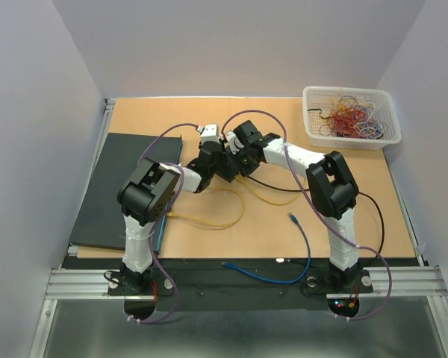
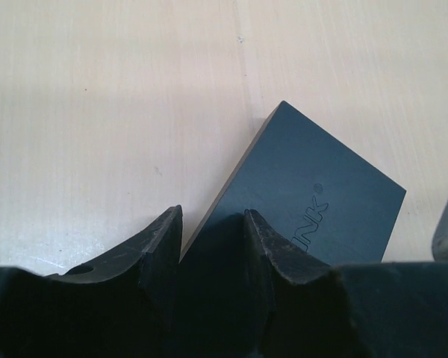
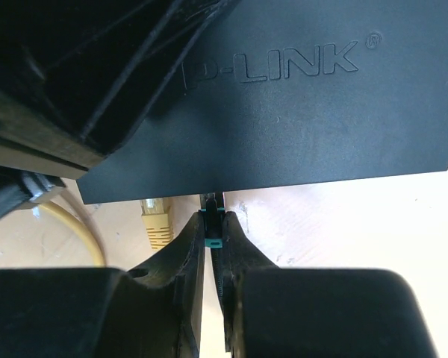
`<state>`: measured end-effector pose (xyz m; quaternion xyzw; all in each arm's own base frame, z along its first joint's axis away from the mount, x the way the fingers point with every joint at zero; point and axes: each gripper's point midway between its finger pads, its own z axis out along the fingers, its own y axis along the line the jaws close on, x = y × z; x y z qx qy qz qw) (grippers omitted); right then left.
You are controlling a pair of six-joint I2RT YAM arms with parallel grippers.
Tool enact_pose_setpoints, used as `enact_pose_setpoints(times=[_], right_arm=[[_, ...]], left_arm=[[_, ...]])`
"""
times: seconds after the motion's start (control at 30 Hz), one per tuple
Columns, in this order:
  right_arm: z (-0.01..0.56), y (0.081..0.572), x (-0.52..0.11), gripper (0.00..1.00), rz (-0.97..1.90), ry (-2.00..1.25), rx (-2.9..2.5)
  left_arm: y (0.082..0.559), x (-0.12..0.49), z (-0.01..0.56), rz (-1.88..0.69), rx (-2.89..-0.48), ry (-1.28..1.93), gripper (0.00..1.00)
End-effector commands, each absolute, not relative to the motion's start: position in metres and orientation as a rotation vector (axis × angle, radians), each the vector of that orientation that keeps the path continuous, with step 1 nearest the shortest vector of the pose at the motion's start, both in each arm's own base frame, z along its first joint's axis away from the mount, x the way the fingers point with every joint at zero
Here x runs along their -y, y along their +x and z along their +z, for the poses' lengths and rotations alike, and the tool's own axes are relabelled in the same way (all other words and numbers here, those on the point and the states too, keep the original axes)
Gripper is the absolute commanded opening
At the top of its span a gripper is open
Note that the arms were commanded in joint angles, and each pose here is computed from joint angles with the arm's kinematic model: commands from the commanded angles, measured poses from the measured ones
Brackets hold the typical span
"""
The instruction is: Insert the plug into the switch port
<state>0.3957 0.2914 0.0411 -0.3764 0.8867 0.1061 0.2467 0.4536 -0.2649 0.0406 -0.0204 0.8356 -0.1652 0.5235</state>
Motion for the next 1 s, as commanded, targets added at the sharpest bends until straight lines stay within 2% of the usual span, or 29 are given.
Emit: enact_pose_setpoints(times=[0.0,0.37,0.6,0.97], right_arm=[[0.21,0.474,-0.426,0.0,0.624,-0.784,-1.71],[0.176,0.461,-0.411,0.01,0.573,-0.761,-1.787],[0.157,0.458,-0.409,0.0,0.583,-0.718,-1.832],[0.148,0.469,-0.427,0.04,0.618,-0.556,-1.884]], left_arm=[[0.282,0.338,-0.071,-0.656,-2.49,0.529,0.36],[0.289,0.343,-0.052,-0.676,-2.468,0.523,0.4],[0.32,0.315,-0.033,-0.65,-2.472,0.405,0.45],[0.365,0.292,-0.015,-0.628,-2.444,0.348,0.45]])
